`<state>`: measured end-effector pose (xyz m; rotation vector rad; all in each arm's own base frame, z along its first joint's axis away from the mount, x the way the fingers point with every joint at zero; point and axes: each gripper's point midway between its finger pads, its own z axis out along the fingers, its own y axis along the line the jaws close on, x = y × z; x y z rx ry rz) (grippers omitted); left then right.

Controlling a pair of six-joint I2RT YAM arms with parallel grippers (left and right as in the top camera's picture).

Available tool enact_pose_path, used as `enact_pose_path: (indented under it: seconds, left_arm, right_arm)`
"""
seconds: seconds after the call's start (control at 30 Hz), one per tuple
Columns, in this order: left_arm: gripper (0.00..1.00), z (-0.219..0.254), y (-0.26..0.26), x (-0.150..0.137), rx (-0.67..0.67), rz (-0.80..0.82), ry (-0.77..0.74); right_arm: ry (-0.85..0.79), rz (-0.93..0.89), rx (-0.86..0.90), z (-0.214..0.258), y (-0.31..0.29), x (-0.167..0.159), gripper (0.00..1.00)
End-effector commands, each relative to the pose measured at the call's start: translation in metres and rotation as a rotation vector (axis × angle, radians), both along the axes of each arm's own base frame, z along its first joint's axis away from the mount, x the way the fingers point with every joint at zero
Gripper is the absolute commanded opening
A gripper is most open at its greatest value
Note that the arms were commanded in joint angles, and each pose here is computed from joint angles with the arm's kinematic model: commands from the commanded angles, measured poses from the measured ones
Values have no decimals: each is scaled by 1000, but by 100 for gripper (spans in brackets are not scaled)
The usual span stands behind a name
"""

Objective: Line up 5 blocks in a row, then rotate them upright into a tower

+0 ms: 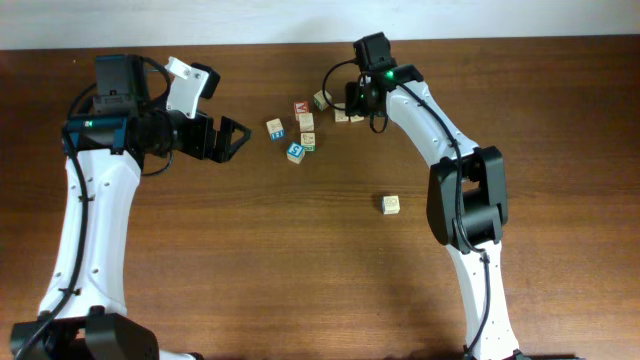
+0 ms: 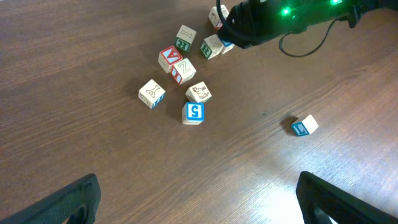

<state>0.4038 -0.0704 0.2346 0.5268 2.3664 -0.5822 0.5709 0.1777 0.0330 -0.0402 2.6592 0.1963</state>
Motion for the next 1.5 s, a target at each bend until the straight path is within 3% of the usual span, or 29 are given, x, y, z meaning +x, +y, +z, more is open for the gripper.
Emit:
enact_pose_path:
  seconds: [0.0,0.8,1.1,1.33,1.47]
  left_arm:
    - [99,7,0,3,-10,-10,-22]
    - [99,7,0,3,-10,-9,-22]
    - [99,7,0,3,-10,-10,-22]
    - [99,7,0,3,-10,-9,-22]
    - [99,7,0,3,-10,-10,-22]
  right_arm:
    - [48,32,-13,-21,-3,-8,52]
    - [30,37,-53,-33,-10,-7,47]
    - [12,35,-47,-29,-9,-2,24]
    - [7,39,-38,10,-8,-6,22]
    - [67,75,13,57,-2,-34,22]
